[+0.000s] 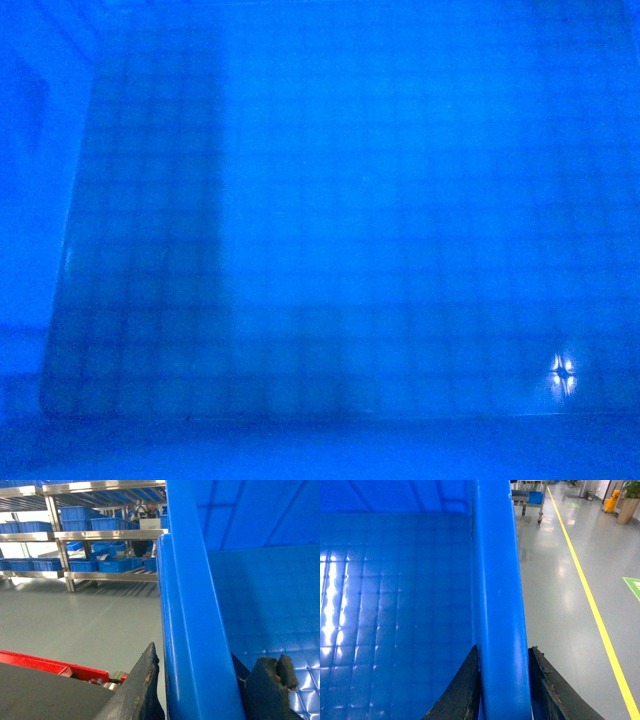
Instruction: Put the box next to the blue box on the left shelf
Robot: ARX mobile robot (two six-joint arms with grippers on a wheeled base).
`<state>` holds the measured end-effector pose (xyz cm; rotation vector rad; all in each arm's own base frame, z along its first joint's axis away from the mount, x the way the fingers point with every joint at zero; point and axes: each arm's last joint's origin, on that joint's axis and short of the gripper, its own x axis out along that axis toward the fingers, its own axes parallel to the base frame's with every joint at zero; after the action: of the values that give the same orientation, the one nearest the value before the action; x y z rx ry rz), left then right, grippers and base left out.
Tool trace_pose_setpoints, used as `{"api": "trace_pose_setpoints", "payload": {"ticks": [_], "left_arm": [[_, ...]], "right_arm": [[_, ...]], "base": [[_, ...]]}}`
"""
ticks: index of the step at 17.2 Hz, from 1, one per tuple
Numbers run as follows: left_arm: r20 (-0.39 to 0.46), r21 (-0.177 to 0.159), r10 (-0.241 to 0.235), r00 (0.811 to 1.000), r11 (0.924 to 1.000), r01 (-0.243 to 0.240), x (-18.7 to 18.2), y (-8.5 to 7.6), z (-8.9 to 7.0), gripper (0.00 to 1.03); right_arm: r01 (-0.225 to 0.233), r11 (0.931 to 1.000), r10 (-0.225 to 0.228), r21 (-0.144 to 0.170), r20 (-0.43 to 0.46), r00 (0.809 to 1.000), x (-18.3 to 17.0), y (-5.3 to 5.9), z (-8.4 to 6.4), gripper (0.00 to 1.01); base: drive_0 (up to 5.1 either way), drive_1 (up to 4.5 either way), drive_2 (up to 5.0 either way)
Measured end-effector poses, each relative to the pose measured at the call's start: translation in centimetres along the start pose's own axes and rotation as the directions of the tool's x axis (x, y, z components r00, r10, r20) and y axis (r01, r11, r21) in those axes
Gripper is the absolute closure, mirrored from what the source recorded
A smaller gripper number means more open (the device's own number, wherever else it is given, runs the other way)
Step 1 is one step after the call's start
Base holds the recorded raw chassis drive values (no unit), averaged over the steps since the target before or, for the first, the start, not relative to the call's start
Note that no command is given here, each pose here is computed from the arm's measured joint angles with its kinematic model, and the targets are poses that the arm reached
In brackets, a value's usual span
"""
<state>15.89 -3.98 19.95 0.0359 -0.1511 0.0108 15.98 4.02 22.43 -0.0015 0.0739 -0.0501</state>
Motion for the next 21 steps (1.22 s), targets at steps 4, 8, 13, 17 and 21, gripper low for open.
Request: {"api": "trace_pose_setpoints", "payload": {"ticks": [4, 8, 13, 17, 21], "left_arm": [[0.0, 0.0, 0.0, 1.0, 1.0, 0.0, 0.0, 0.0, 0.0, 0.72], [-0.002, 0.0, -0.002, 1.0, 1.0, 0.002, -0.01, -0.03, -0.02, 0.72], [0.0, 0.0, -0.002, 1.0, 1.0, 0.002, -0.01, -0.03, 0.0, 0.72], [0.01, -0.003, -0.001, 1.0, 1.0, 0.001, -0.04, -0.01, 0.13, 0.72], [0.005, -0.002, -0.001, 1.0, 1.0, 0.001, -0.04, -0.01, 0.08, 0.72]], "right_arm": [[0.0, 1.0, 0.0, -0.001, 0.0, 1.0, 0.0, 0.0, 0.0, 0.8], [0.006, 1.0, -0.006, 0.0, 0.003, 1.0, -0.05, -0.04, 0.04, 0.8], [0.005, 1.0, -0.005, -0.002, 0.003, 1.0, -0.05, -0.03, 0.05, 0.8], [0.004, 1.0, -0.004, 0.001, 0.011, 1.0, -0.1, -0.05, 0.15, 0.8], [0.004, 1.0, -0.004, -0.001, 0.008, 1.0, -0.1, -0.05, 0.11, 0.8]], "base": [[-1.6, -1.64, -1.6], [-0.6, -0.61, -0.6], [0.0, 2.59, -2.6], [-0.1, 4.25, -4.4], [0.0, 4.31, -4.4]]}}
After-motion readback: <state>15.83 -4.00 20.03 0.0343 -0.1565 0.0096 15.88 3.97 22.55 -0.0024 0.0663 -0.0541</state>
